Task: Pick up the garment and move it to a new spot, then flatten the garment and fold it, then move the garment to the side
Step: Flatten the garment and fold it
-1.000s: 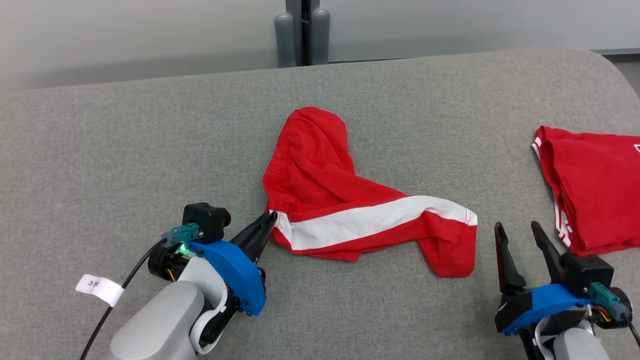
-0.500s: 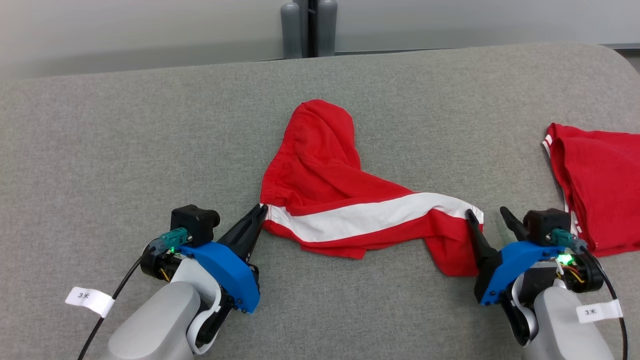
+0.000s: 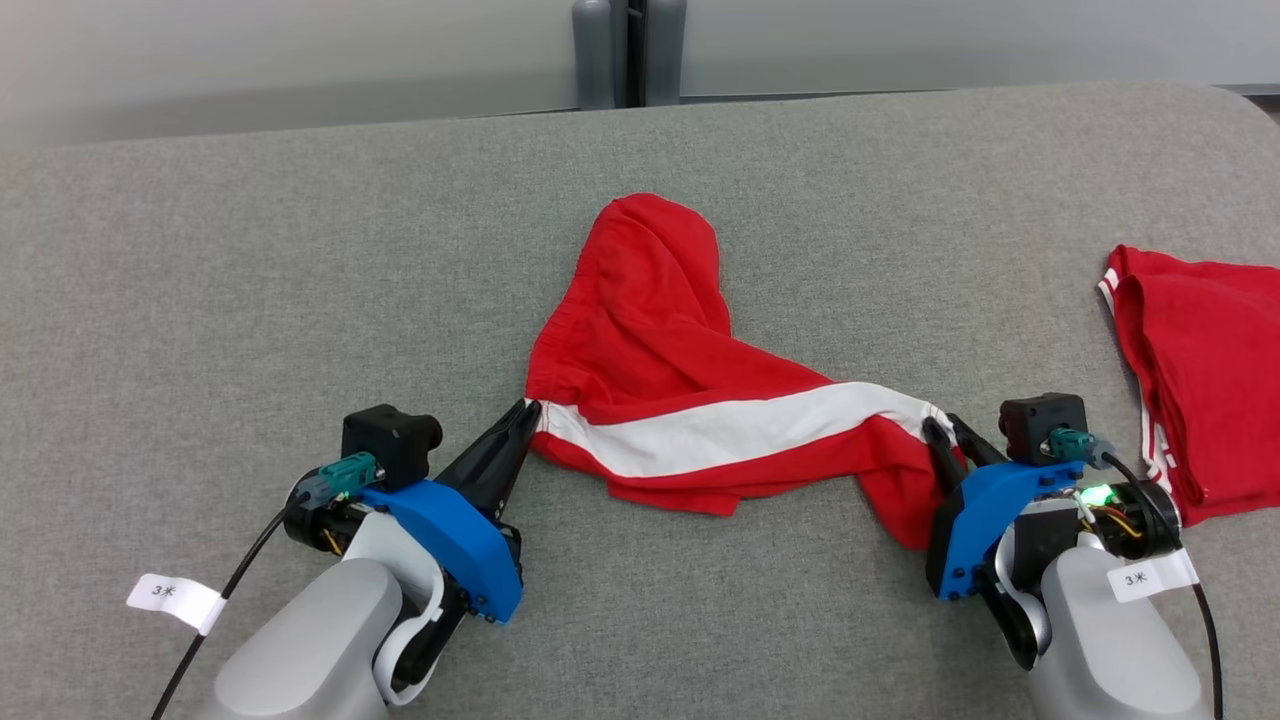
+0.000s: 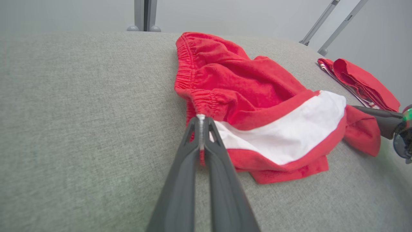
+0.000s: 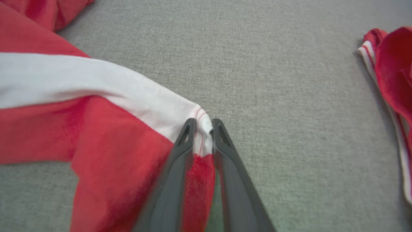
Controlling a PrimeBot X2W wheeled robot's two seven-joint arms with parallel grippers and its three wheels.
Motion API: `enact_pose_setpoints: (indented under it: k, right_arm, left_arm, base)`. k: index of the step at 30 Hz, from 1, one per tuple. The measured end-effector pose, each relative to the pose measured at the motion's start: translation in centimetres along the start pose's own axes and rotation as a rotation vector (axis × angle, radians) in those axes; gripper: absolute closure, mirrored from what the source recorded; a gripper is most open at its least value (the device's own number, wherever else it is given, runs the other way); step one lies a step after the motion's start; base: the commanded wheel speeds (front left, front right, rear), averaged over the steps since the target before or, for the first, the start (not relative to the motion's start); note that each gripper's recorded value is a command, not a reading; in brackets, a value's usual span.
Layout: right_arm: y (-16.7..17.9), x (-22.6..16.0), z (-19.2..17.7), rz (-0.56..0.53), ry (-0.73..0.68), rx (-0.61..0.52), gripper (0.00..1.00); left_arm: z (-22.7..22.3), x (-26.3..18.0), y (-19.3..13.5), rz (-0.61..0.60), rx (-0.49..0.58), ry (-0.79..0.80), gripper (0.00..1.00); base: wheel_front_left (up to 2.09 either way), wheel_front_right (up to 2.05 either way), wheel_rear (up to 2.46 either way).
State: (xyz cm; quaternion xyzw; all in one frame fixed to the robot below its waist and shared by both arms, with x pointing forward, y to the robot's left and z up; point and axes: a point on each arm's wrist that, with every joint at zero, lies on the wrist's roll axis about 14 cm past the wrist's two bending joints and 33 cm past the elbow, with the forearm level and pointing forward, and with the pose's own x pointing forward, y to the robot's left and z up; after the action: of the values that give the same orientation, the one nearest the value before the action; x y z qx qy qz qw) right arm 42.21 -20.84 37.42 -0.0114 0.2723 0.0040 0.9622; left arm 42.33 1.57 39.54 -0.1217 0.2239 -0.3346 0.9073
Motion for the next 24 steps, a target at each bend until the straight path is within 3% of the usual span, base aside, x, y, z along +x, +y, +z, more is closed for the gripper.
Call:
enact_pose_setpoints:
  k: [2,3,13,18,24]
  right_arm:
    - [0.1,0.1,0.0,0.002,0.001,-0.005,0.88]
    - [0.0,0.1,0.1,0.001,-0.004,-0.006,1.0]
    - [-0.9,-1.1,6.4,-0.017,-0.246,-0.012,1.0]
    - [-0.5,-4.0,13.6,0.011,-0.49,-0.05,1.0]
    - [-0.8,-10.4,21.1,0.02,-0.756,-0.077,1.0]
  left_arm:
    - [0.0,0.0,0.1,0.0,-0.001,-0.001,1.0]
    - [0.1,0.0,0.1,0.0,0.0,-0.002,1.0]
    - [4.3,-0.3,-0.5,-0.009,-0.037,-0.141,1.0]
    - [10.1,-1.5,-1.3,-0.029,-0.043,-0.306,1.0]
    - [19.1,-4.9,-3.9,-0.087,0.063,-0.505,1.0]
  base:
    - [0.0,0.0,0.0]
    - [0.0,0.0,0.0]
    - [0.0,0.0,0.0]
    - [0.0,0.0,0.0]
    - [0.0,0.0,0.0]
